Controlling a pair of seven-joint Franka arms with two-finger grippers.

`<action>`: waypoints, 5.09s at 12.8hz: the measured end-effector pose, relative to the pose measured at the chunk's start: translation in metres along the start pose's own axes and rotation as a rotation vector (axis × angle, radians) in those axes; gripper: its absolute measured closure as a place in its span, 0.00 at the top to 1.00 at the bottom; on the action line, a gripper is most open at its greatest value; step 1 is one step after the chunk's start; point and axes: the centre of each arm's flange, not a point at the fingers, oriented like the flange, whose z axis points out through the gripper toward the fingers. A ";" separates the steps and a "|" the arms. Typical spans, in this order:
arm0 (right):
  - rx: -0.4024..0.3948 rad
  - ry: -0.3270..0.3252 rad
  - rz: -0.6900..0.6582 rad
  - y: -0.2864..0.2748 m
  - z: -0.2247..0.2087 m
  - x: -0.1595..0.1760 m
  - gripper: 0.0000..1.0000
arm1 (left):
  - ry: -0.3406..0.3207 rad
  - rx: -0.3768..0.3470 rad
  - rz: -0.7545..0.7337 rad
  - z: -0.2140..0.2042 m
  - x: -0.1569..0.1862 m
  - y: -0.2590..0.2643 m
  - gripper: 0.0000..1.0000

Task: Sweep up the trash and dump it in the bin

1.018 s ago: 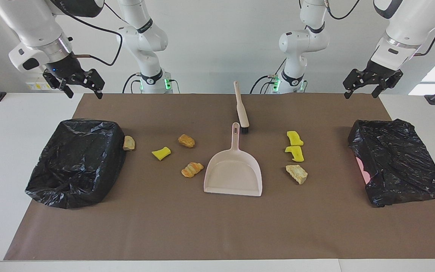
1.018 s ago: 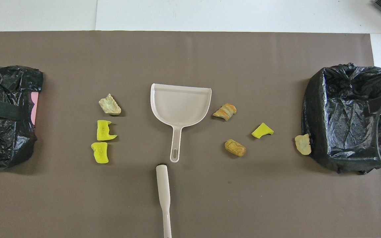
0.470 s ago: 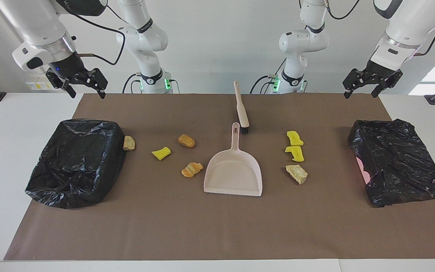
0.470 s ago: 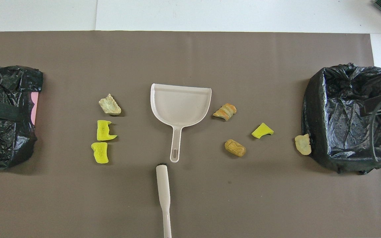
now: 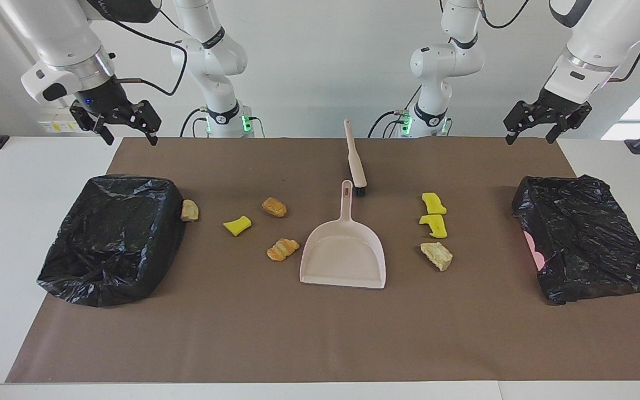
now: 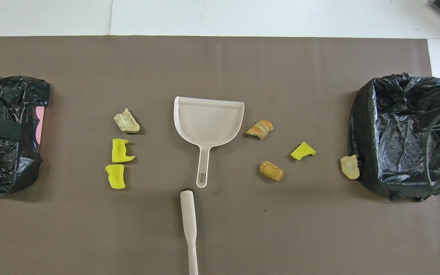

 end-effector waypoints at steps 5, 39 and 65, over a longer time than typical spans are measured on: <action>-0.007 0.026 -0.043 -0.032 0.005 0.009 1.00 | -0.001 0.000 -0.001 0.000 0.000 0.000 1.00; 0.087 -0.011 0.274 -0.440 0.263 0.001 1.00 | -0.144 -0.009 0.034 0.227 -0.231 0.261 1.00; 0.036 -0.076 -0.219 -0.378 0.226 -0.017 0.33 | -0.252 0.049 0.022 0.313 -0.292 0.316 0.26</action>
